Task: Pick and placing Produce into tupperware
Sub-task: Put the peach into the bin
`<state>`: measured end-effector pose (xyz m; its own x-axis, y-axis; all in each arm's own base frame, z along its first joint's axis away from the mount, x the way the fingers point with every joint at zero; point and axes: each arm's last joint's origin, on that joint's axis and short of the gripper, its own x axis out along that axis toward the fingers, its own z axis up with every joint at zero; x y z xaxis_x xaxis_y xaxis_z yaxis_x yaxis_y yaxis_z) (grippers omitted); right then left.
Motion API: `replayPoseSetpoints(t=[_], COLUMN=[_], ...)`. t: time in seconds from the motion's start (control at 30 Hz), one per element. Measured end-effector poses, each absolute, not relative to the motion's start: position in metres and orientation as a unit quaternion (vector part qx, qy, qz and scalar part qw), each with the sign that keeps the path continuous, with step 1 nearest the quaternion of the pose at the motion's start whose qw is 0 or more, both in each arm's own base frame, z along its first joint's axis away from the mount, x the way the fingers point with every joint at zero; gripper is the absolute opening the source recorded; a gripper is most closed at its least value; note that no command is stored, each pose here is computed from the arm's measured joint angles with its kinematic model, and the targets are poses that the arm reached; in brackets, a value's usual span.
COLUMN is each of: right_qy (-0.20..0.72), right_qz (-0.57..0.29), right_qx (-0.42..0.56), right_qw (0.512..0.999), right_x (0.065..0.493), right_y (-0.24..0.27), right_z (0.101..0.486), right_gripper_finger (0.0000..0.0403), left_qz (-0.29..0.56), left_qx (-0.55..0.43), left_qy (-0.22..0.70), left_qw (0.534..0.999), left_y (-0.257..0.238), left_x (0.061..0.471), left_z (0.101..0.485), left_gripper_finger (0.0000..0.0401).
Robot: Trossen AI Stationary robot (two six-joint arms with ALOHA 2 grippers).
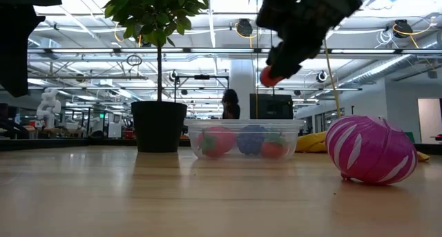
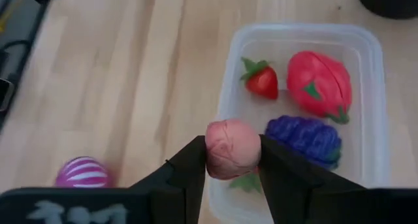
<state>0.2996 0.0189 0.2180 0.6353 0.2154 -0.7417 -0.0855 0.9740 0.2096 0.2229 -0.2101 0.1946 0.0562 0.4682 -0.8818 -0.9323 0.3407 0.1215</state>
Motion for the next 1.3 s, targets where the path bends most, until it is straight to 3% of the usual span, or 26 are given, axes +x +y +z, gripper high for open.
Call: replayPoseSetpoints(t=[0.33, 0.6, 1.3], right_qy=[0.522, 0.570, 0.577], right_qz=[0.079, 0.071, 0.101], right_qx=[0.051, 0.056, 0.015], right_qw=[0.848, 0.817, 0.810], right_x=[0.339, 0.341, 0.338], right_y=[0.007, 0.000, -0.001], right_z=[0.206, 0.187, 0.186], right_gripper_finger=[0.0127, 0.0128, 0.0128], left_qz=[0.513, 0.513, 0.510], left_qx=[-0.253, -0.252, -0.246], left_qy=[0.456, 0.455, 0.454], left_qw=[0.681, 0.683, 0.688], left_y=[-0.210, -0.210, -0.210], left_x=[0.223, 0.223, 0.223], left_z=[0.195, 0.195, 0.195], left_gripper_finger=[0.0258, 0.0257, 0.0257])
